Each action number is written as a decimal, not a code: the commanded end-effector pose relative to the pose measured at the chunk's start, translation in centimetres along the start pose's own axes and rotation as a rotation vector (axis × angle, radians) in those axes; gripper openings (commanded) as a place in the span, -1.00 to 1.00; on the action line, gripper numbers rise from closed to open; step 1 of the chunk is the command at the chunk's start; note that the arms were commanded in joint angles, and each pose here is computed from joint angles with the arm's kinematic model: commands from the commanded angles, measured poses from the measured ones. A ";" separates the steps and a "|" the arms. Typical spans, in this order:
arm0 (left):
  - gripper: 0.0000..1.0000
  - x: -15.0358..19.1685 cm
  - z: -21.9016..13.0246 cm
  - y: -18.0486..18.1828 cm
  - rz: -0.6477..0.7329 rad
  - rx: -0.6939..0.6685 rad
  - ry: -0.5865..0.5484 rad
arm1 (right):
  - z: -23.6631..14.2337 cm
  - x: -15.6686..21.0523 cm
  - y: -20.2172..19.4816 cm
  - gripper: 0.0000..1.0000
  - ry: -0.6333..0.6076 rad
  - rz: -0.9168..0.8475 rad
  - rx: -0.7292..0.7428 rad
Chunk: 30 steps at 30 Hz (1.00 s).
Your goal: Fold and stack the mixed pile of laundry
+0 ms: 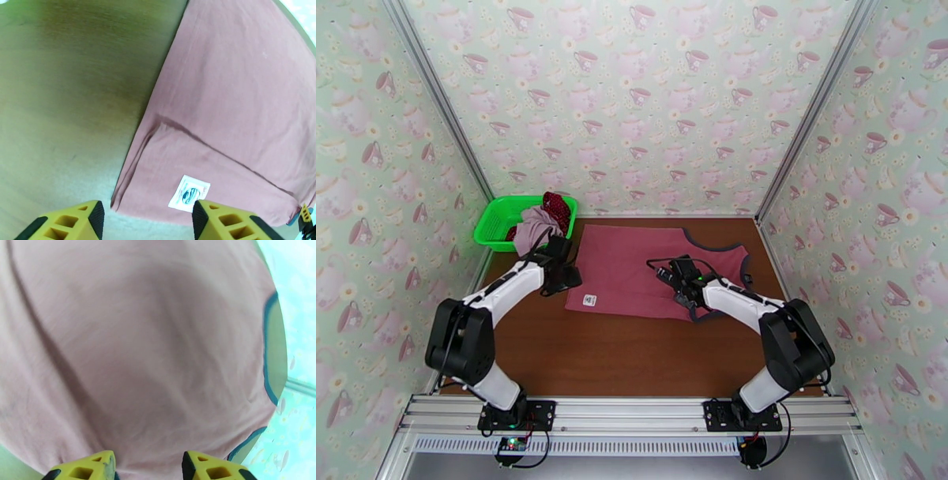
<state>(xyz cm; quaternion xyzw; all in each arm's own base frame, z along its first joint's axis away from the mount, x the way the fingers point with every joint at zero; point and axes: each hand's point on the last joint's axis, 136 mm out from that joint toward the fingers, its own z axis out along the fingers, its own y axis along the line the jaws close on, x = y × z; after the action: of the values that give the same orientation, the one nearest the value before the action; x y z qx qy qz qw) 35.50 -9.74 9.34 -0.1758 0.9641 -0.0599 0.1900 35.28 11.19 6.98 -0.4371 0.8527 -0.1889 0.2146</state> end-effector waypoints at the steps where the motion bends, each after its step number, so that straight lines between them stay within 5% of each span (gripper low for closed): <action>1: -0.36 1.7 0.0 -0.3 0.014 0.035 0.026 | -1.5 0.2 -1.1 -0.08 -0.017 0.180 0.031; 3: -0.79 2.8 0.6 -0.6 0.022 0.049 0.056 | -3.0 0.5 -0.8 -0.29 -0.040 0.309 -0.009; 5: -0.92 3.4 1.5 -1.0 0.024 0.055 0.082 | -4.4 0.8 -0.7 -0.61 -0.043 0.490 -0.036; 6: -0.93 3.6 2.1 -1.4 0.024 0.060 0.095 | -4.7 1.4 -0.5 -0.94 -0.012 0.585 -0.048; 7: -0.93 3.8 2.7 -1.7 0.024 0.066 0.104 | -4.9 1.9 0.0 -1.00 0.023 0.672 -0.066; 11: -0.96 3.0 4.9 -3.2 0.011 0.072 0.099 | -4.8 2.1 5.0 -1.00 0.090 0.887 -0.289; 14: -0.98 2.2 5.7 -3.6 0.005 0.050 0.075 | -4.1 2.5 6.7 -1.00 0.071 0.997 -0.323; 30: -1.00 6.1 9.3 1.4 0.025 -0.162 0.171 | 1.6 3.6 8.9 -1.00 0.178 1.084 -0.266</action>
<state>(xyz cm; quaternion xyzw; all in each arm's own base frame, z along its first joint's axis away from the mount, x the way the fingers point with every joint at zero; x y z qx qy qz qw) 36.65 -13.17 1.59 -0.1647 0.9746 -0.0494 0.1432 28.89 13.01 1.77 0.0407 0.9849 0.0242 0.1666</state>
